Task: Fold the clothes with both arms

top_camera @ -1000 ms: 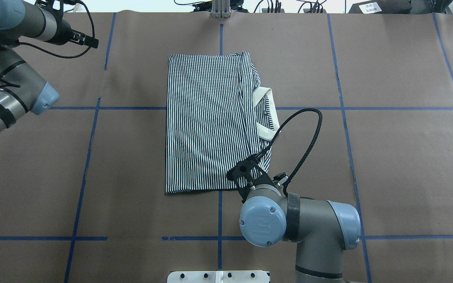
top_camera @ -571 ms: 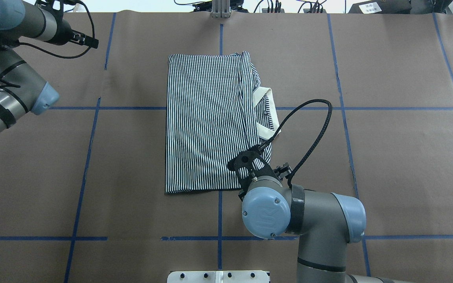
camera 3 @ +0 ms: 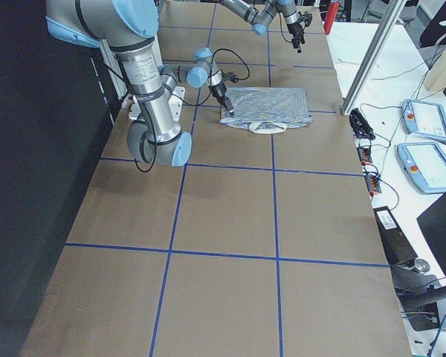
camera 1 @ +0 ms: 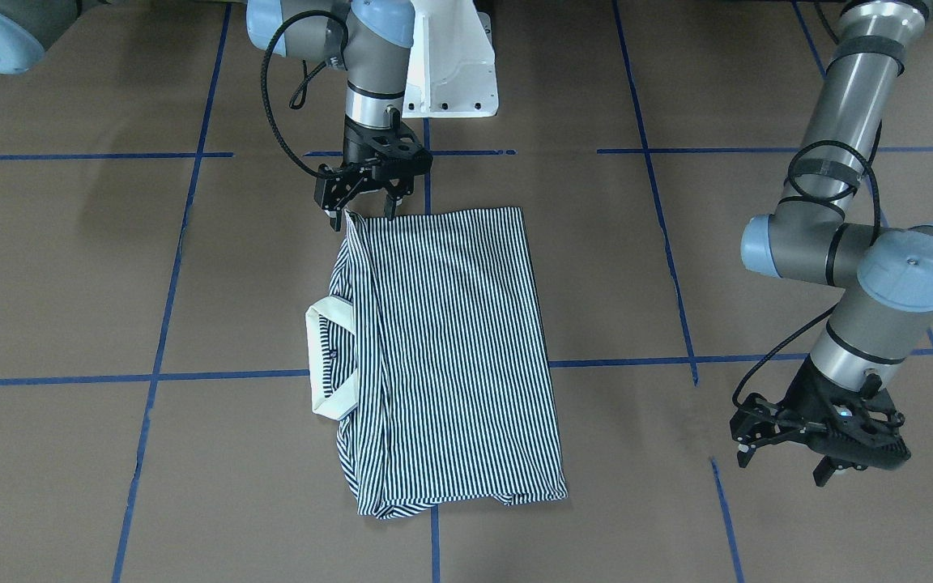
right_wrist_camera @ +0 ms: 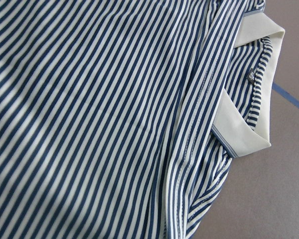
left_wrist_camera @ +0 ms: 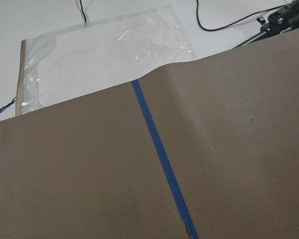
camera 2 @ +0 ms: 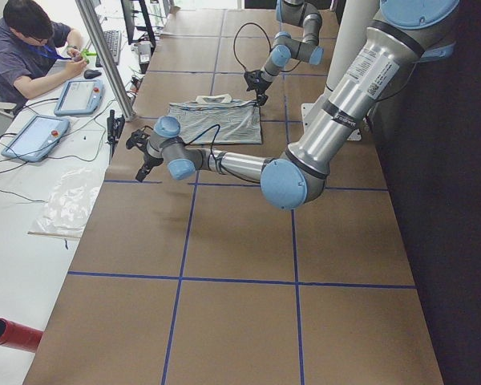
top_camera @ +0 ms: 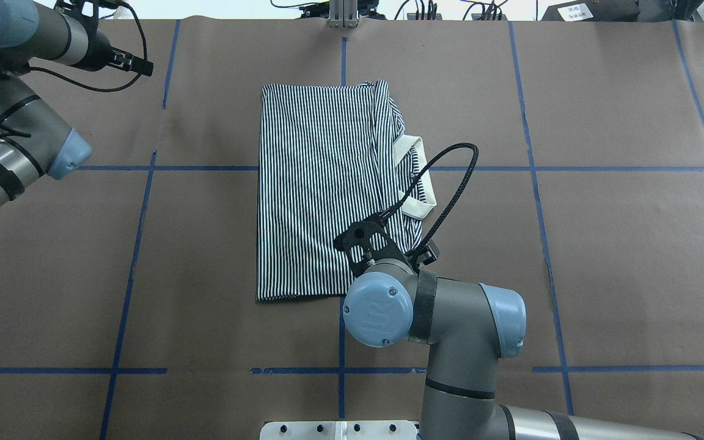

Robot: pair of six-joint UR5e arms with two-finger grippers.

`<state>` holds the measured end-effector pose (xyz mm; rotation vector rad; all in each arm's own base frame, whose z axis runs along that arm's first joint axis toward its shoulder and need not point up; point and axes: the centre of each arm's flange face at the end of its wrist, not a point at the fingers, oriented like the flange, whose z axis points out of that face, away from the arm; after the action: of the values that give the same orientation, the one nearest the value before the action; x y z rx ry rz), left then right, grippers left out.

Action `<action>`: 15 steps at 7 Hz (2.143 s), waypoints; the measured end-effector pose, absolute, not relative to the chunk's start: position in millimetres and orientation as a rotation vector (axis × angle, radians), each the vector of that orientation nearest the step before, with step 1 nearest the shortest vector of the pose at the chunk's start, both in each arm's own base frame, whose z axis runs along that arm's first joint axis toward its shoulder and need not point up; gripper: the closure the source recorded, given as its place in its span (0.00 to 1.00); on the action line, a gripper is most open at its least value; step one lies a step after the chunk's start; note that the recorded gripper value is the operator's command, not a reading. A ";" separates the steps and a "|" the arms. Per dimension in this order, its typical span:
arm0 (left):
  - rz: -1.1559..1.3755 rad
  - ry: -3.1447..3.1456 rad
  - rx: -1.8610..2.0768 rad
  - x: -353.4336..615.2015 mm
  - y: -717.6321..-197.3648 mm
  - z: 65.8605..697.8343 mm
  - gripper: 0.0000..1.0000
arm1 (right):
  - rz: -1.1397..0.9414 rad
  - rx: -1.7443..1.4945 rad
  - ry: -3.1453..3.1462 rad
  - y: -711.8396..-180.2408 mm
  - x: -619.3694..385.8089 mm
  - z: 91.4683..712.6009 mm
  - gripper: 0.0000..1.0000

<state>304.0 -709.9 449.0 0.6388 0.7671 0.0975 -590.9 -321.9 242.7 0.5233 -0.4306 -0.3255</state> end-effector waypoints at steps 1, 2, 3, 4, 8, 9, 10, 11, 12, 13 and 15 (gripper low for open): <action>0.098 0.767 0.639 304.0 -709.7 449.1 0.00 | -0.331 0.512 -0.421 -322.1 -592.4 248.5 0.00; 0.098 0.768 0.640 304.0 -709.7 448.9 0.00 | -0.334 0.503 -0.414 -323.7 -592.3 252.6 0.00; 0.098 0.768 0.640 303.9 -709.7 448.9 0.00 | -0.334 0.491 -0.401 -326.7 -590.2 256.3 0.00; 0.098 0.768 0.640 303.9 -709.7 449.0 0.00 | -0.338 0.477 -0.383 -331.6 -586.6 259.7 0.00; 0.099 0.768 0.639 304.7 -709.4 448.8 0.00 | -0.352 0.416 -0.288 -368.4 -548.2 299.3 0.00; 0.099 0.768 0.639 304.9 -709.3 448.5 0.00 | -0.349 0.410 -0.279 -368.4 -534.3 309.3 0.00; 0.099 0.768 0.639 304.8 -709.3 448.4 0.00 | -0.344 0.413 -0.288 -366.0 -522.1 310.3 0.00; 0.099 0.768 0.640 304.7 -709.3 448.3 0.00 | -0.331 0.422 -0.315 -367.4 -517.5 298.5 0.00; 0.099 0.770 0.642 304.6 -709.1 446.4 0.00 | -0.310 0.438 -0.354 -371.7 -520.3 275.5 0.00; 0.100 0.772 0.646 304.5 -708.8 443.7 0.00 | -0.276 0.453 -0.399 -377.2 -531.0 253.7 0.00; 0.102 0.773 0.646 305.5 -707.3 444.4 0.00 | -0.227 0.477 -0.469 -391.7 -566.5 243.7 0.00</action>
<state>305.5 -707.3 444.4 0.6456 0.7728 0.1022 -566.5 -391.7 243.7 0.4772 -0.4691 -0.2270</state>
